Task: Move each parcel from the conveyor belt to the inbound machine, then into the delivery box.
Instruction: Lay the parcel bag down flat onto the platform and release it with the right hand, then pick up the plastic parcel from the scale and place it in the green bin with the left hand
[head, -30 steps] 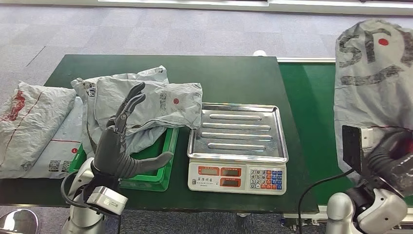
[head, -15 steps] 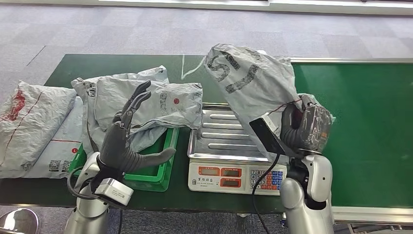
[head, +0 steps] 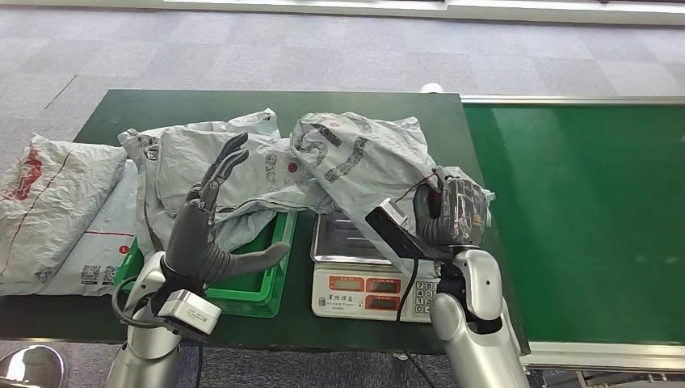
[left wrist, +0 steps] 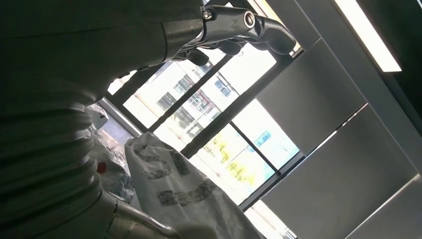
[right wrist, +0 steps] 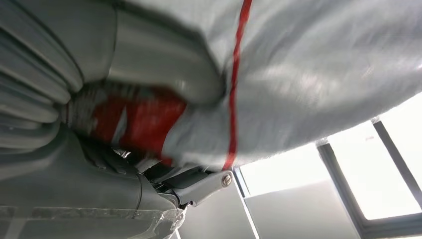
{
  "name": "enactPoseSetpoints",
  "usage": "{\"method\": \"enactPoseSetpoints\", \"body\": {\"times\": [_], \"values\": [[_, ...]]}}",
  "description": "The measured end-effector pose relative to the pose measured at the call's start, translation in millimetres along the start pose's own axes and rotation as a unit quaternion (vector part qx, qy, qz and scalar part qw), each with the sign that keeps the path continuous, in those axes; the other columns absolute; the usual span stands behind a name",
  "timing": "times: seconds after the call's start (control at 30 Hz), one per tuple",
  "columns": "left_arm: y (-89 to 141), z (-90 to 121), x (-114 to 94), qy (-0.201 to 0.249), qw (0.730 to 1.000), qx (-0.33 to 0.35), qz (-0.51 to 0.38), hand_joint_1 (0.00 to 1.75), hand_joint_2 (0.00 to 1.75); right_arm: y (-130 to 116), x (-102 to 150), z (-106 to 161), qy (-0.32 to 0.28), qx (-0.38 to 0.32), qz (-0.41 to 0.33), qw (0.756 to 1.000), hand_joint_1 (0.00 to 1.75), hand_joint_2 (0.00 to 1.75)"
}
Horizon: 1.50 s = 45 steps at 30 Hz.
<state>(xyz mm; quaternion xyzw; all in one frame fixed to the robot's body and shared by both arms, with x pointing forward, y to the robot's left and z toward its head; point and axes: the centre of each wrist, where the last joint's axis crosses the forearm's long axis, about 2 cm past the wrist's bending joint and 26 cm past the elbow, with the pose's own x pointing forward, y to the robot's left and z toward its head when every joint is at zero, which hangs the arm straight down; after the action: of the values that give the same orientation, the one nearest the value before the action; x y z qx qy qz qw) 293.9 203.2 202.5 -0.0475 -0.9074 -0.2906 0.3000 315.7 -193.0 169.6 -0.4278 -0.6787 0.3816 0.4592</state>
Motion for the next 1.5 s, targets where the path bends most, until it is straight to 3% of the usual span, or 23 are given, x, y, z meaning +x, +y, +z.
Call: {"method": "enactPoseSetpoints", "body": {"times": [0.07,0.27,0.57,0.67,0.77,0.9,1.0,1.13,1.23,1.33,1.5], "values": [[-0.2,0.5,-0.1,0.003,1.000,0.001,0.000,0.00,1.75,2.6,-2.1,-0.4,0.010,0.013,0.001,1.000,0.00,0.00],[-0.1,1.0,-0.4,0.009,1.000,-0.001,-0.004,0.00,1.75,16.6,-14.3,-0.7,0.026,0.070,-0.002,0.997,0.00,0.00],[0.0,1.1,-0.4,0.012,1.000,-0.003,-0.006,0.00,1.75,25.5,-21.8,0.0,0.023,0.094,-0.010,0.995,0.00,0.00],[0.3,1.4,-0.5,0.015,1.000,-0.003,-0.009,0.00,1.75,26.2,-22.8,0.2,-0.005,0.100,-0.063,0.993,0.00,0.00],[0.7,2.4,-0.8,0.015,1.000,-0.003,-0.012,0.00,1.75,24.2,-22.6,0.8,-0.071,0.105,-0.171,0.977,0.00,0.00],[1.5,3.0,-2.2,0.026,0.999,-0.005,-0.034,0.00,1.75,9.3,-20.8,4.3,-0.190,0.045,-0.322,0.927,0.00,1.75],[1.6,-0.3,-6.4,0.066,0.994,-0.017,-0.081,0.00,1.75,-16.5,-20.8,8.2,-0.253,-0.076,-0.336,0.904,0.00,1.75],[-5.3,-11.9,-15.3,0.108,0.985,-0.042,-0.129,0.00,1.75,-49.5,-16.7,17.1,-0.248,-0.261,-0.219,0.907,0.00,1.75],[-14.0,-30.4,-28.4,0.135,0.975,-0.064,-0.164,0.00,1.75,-71.5,-6.6,26.1,-0.229,-0.381,-0.123,0.887,0.00,1.75],[-28.7,-49.7,-43.3,0.156,0.960,-0.100,-0.209,0.00,1.75,-83.6,4.8,29.8,-0.232,-0.426,-0.086,0.870,0.00,1.75],[-57.9,-84.5,-64.9,0.163,0.934,-0.171,-0.268,0.00,1.75,-87.5,16.1,32.8,-0.227,-0.448,-0.091,0.860,0.00,1.75]]}}
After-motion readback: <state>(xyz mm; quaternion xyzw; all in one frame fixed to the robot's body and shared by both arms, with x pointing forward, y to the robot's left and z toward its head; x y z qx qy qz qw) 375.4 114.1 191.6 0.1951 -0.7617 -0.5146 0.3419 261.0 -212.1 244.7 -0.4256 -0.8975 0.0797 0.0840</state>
